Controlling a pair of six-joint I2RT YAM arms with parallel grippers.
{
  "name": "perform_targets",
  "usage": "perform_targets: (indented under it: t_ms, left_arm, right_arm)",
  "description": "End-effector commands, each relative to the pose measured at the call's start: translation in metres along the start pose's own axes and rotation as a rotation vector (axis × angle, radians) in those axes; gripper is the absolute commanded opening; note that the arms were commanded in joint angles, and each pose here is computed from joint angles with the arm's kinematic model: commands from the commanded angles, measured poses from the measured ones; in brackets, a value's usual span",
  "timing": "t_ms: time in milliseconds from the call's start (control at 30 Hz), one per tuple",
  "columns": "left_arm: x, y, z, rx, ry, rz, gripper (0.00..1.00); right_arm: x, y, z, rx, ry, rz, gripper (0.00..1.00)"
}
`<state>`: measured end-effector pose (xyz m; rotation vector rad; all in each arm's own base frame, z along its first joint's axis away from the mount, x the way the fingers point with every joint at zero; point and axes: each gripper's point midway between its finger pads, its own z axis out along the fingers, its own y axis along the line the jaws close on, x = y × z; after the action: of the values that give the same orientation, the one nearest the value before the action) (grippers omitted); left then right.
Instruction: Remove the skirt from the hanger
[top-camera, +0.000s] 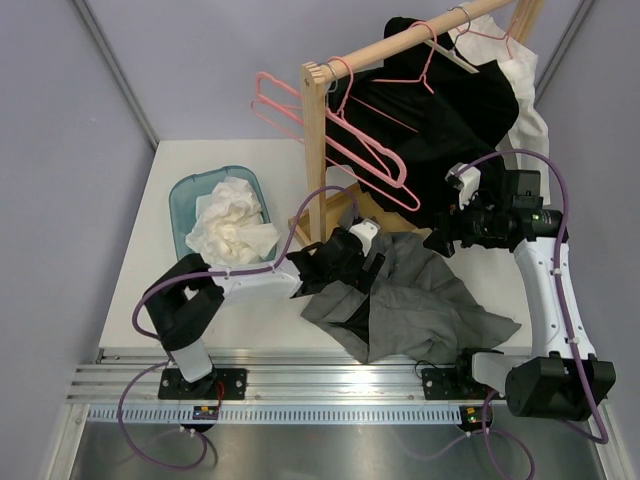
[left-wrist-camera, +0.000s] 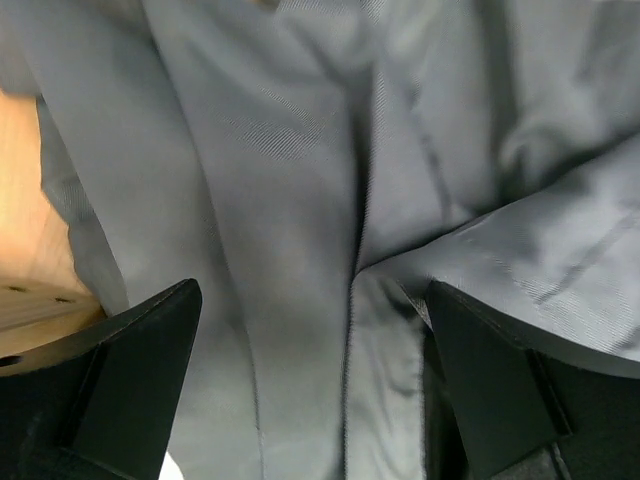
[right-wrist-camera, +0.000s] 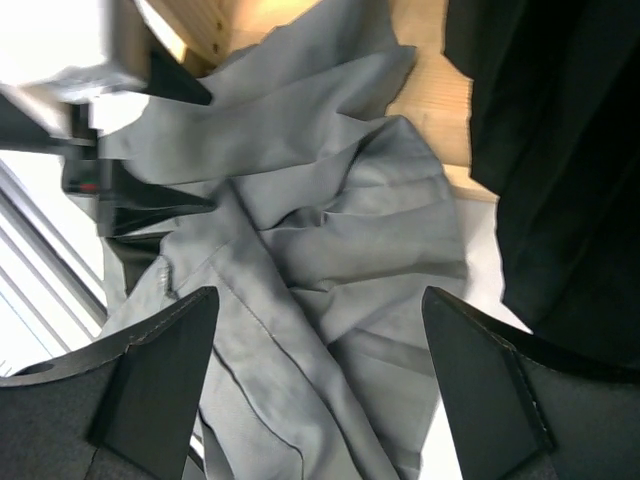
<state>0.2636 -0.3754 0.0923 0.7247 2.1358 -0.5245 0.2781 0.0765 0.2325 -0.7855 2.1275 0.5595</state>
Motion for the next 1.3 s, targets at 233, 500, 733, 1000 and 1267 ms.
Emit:
perform_targets:
  t_ms: [233,500,733,1000,1267]
  left_arm:
    - [-0.024,0.013,0.015,-0.102,-0.053,0.019,0.61]
    - [-0.031,0.009,0.007,-0.079,-0.070,0.012,0.02]
    - [-0.081,-0.022,-0.067,0.121,-0.220,-0.022,0.00]
    - [-0.073,0.055,-0.170,-0.016,-0.168,-0.223,0.00]
    - [-0.172,0.155,-0.307,-0.260,-0.477,-0.377,0.00]
  right_arm:
    - [-0.009,0.010,0.000,-0.040,-0.081,-0.033,0.91]
    - [-0.009,0.016,-0.003,-0.048,-0.092,-0.032,0.91]
    - [-0.008,0.017,-0.006,-0.040,-0.095,-0.036,0.91]
    - [-0.007,0.015,-0.003,-0.048,-0.104,-0.019,0.91]
    - [-0.012,0.014,0.000,-0.066,-0.118,-0.015,0.91]
